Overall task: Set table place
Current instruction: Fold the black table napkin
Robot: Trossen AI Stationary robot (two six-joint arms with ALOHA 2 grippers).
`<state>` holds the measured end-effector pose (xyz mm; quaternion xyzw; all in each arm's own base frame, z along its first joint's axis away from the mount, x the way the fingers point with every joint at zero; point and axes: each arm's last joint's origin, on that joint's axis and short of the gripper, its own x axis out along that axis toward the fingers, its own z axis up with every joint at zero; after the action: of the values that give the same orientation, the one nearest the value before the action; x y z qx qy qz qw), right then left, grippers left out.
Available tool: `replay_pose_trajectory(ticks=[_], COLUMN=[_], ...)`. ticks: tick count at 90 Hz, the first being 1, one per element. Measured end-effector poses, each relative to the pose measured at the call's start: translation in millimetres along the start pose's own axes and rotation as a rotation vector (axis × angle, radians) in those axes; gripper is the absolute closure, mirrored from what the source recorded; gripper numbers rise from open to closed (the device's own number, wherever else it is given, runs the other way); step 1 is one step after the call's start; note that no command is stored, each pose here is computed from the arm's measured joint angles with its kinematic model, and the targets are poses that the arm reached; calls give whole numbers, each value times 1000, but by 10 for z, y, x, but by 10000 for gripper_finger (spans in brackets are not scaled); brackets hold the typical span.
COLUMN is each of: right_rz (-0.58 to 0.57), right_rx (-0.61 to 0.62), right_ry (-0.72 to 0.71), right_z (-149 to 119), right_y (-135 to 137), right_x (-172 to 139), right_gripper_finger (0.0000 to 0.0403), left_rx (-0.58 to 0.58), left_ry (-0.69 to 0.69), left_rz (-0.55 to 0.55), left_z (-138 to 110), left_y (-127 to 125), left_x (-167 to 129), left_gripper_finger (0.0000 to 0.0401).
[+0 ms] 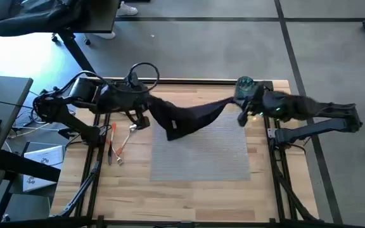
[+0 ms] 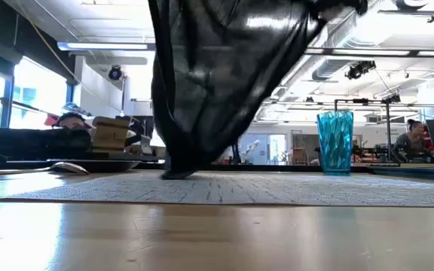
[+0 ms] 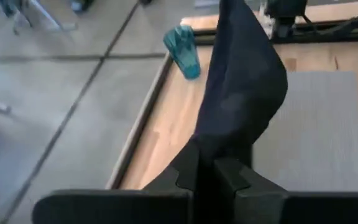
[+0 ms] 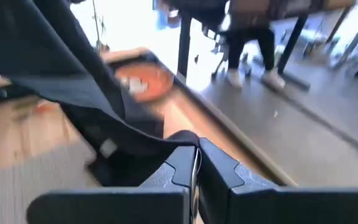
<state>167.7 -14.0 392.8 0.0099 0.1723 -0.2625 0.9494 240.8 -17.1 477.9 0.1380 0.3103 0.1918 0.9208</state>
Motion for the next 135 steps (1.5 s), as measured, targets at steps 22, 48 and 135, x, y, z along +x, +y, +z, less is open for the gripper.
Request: replay_pose_trajectory(ticks=[22, 48, 135], right_rz=[-125, -309, -2], right_rx=[-59, -101, -148], right_ry=[-65, -51, 129], right_z=[495, 708, 476], right_y=[-203, -440, -41], right_x=[-324, -388, -420], right_gripper_finger=[403, 403, 403], left_rx=[87, 131, 112], left_ry=[3, 22, 39], left_rz=[59, 108, -208], left_z=[4, -40, -170], left_y=[157, 564, 330], left_x=[60, 204, 75], left_gripper_finger=[401, 401, 401])
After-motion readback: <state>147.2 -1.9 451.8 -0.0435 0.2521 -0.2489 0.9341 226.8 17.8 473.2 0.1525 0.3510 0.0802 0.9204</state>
